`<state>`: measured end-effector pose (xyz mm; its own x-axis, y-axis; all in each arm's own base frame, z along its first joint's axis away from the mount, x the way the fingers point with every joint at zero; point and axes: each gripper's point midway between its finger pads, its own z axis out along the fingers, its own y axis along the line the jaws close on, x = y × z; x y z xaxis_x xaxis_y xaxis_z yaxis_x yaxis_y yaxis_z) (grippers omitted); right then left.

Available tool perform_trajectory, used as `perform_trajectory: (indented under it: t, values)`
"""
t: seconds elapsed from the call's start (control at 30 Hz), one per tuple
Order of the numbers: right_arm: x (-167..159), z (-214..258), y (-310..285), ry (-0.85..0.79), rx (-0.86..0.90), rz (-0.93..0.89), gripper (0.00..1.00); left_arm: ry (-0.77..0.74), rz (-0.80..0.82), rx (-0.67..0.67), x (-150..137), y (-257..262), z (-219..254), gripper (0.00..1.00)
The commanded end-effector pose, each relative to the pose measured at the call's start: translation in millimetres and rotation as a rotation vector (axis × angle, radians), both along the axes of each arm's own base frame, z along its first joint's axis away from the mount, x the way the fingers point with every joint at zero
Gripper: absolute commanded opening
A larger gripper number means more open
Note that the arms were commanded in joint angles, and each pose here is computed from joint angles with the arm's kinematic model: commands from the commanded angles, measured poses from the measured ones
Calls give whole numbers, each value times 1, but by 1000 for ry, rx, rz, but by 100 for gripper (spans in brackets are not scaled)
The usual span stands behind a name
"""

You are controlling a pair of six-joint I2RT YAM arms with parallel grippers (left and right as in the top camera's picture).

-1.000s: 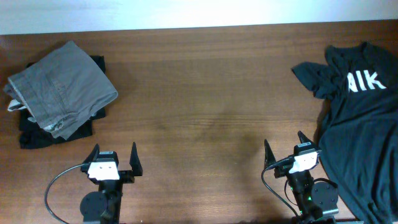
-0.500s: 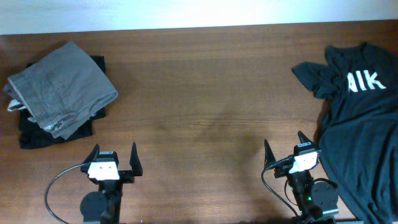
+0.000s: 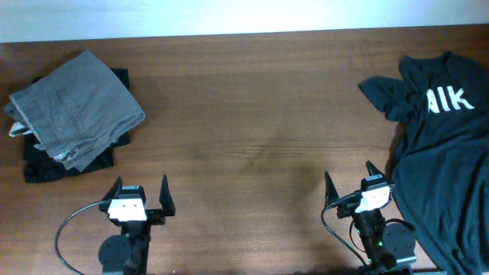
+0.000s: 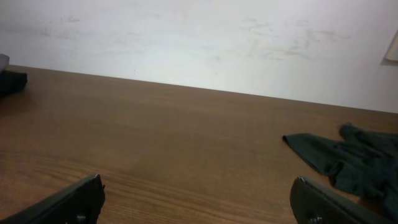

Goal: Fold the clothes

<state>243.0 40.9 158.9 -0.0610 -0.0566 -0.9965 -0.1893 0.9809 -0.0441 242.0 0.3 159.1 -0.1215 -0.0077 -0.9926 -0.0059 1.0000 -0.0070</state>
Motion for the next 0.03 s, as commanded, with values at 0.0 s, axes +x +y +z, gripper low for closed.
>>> perform_trajectory:
  t: [0.0]
  values:
    - [0,-1,-3,0,1,-18,99,3,4,2,0,0,-4,99]
